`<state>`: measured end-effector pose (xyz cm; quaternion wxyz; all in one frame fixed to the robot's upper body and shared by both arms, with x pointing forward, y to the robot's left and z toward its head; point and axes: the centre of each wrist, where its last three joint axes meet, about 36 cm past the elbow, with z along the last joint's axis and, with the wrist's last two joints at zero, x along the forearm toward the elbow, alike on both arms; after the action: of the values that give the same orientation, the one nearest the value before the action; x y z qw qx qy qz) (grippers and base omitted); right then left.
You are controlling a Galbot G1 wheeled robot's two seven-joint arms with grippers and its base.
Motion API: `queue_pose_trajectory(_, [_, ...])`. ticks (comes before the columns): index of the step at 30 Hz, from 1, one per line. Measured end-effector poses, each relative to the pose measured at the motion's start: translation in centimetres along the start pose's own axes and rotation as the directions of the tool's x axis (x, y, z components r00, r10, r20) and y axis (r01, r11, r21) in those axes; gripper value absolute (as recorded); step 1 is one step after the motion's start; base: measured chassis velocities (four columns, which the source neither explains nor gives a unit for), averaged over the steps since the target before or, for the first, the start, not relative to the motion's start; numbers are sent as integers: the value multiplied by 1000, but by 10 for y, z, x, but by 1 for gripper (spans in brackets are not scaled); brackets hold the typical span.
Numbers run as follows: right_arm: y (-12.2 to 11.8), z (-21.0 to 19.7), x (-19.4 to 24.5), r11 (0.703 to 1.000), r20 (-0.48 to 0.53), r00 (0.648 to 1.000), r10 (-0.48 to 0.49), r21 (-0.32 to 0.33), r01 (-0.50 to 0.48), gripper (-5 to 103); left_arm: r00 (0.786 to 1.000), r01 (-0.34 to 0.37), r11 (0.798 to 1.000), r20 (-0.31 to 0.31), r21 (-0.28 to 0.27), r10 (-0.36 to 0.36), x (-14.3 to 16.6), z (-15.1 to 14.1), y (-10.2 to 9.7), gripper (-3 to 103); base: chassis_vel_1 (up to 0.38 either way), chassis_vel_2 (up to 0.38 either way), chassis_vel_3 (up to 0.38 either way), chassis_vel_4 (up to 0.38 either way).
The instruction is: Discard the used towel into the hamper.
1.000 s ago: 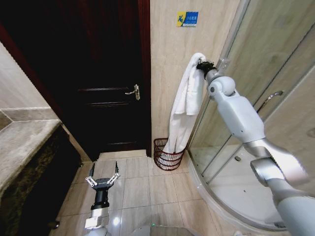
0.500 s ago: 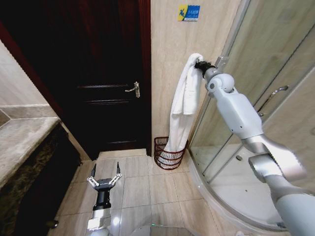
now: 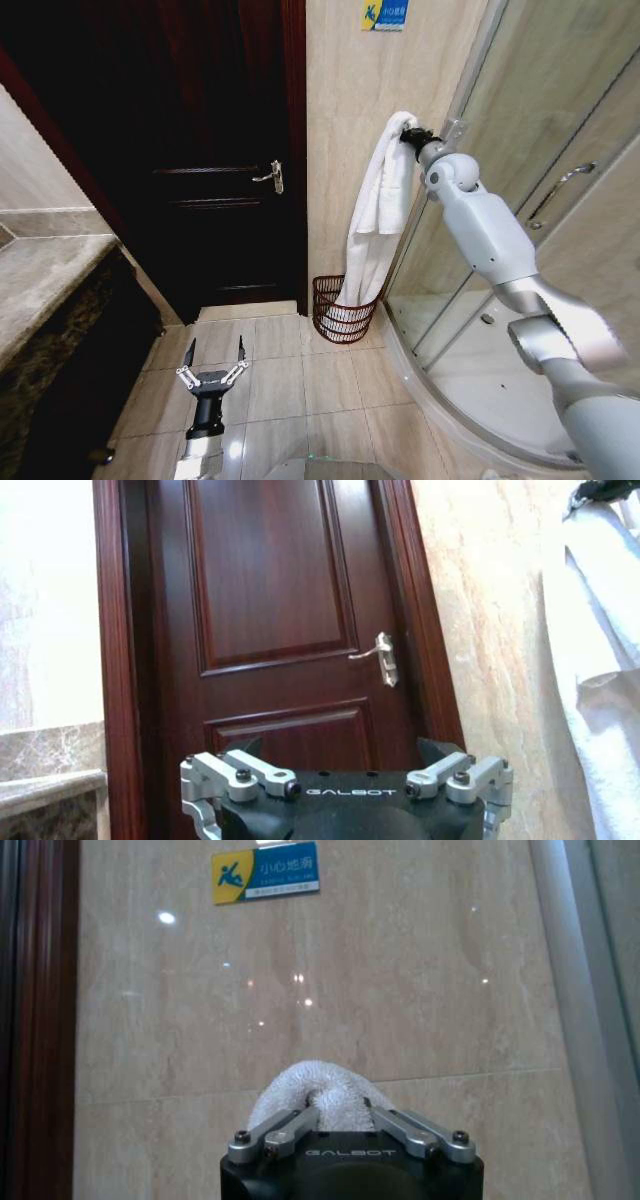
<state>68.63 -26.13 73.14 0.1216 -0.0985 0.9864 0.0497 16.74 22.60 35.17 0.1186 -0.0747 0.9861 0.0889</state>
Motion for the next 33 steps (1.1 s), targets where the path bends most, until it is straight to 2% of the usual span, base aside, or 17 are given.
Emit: queue_pose_trajectory(33, [15,19,-4,1000,-13,1000,-4,-2,4,7,1000,-12,1000,-26,-7,12,20,7,5,100,0,0,0,0])
